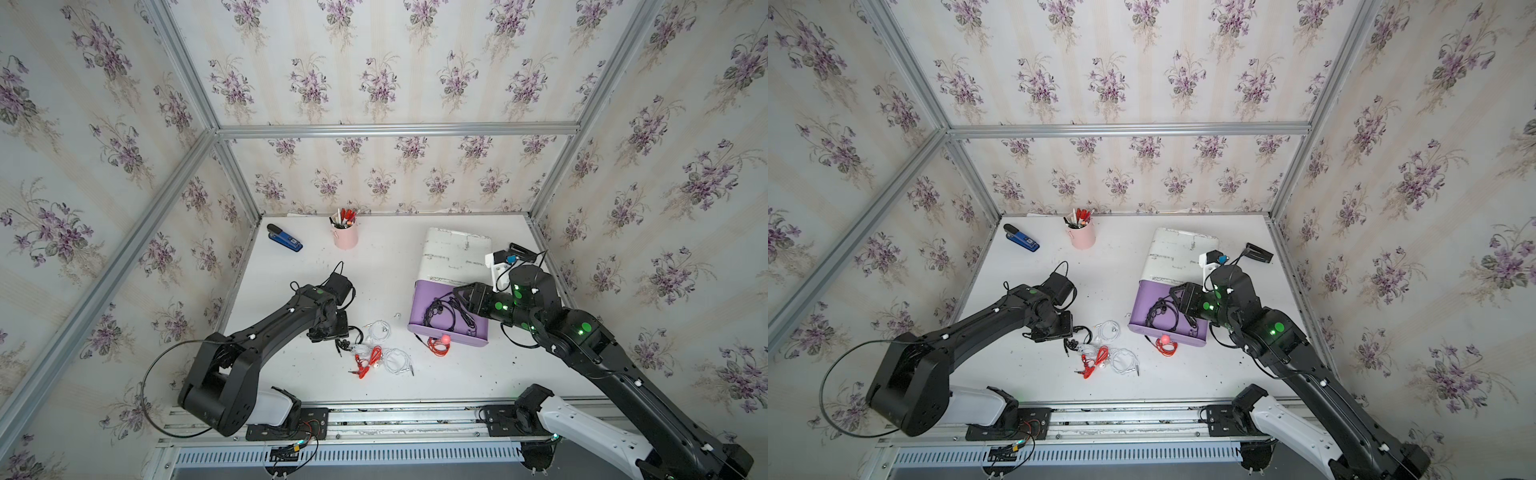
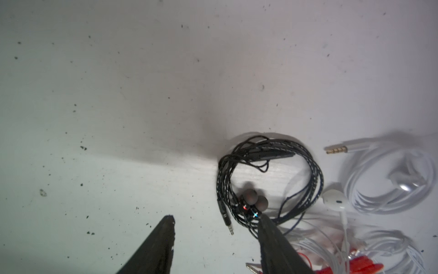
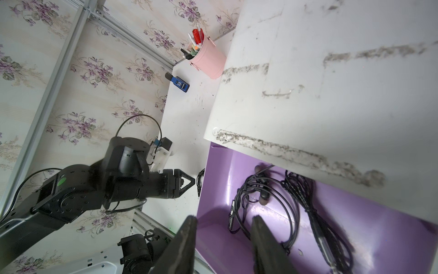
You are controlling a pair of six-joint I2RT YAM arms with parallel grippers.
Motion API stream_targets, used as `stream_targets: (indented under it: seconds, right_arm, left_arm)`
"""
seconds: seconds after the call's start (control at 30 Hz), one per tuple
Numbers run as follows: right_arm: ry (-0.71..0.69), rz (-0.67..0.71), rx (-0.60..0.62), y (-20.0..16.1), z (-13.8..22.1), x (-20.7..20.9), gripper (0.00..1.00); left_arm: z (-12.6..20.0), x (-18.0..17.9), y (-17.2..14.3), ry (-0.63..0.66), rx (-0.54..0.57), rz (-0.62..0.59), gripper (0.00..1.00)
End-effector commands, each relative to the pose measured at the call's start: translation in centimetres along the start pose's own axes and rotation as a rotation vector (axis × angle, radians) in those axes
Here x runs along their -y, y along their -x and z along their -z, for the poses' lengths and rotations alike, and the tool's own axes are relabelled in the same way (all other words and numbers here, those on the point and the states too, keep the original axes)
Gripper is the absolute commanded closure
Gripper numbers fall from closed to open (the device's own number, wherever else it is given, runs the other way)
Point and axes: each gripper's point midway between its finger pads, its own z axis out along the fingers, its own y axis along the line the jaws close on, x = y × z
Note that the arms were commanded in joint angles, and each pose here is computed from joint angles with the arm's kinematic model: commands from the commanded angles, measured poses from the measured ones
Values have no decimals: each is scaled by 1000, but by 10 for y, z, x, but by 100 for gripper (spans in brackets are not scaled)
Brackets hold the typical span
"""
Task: Place the wired earphones into the drawer by color
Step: Pick up the wired earphones from the center of the board.
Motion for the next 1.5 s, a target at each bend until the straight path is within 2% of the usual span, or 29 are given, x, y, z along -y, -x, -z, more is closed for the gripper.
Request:
stream_targets:
  seconds: [0.0, 0.2, 0.47, 0.57, 0.83, 1.13, 1.33, 1.47]
  right_arm:
    - [24, 8, 18, 5, -2, -5, 58]
    - [18, 9, 21, 5, -3, -4, 58]
    - [17, 10, 13, 3, -7, -3, 58]
    - [12, 12, 14, 4, -8, -2, 58]
    - [17, 9, 12, 6, -10, -5, 59]
    - [16, 5, 14, 5, -8, -4, 59]
    - [25, -3, 15, 5, -8, -5, 59]
    - [47, -2, 19, 7, -7, -10, 58]
  left_arm:
    - [-8, 7, 5, -15, -24, -49, 44]
    - [-21, 4, 7, 21, -65, -70, 44]
    - [-36, -2, 8, 55, -97, -81, 60]
    - [-43, -3, 6, 55, -109, -82, 62]
    - [-52, -5, 5, 55, -131, -96, 86]
    - [-34, -14, 16, 54, -89, -97, 100]
    - [-10, -19, 25, 38, -32, -103, 100]
    - [21, -20, 35, 20, 38, -119, 100]
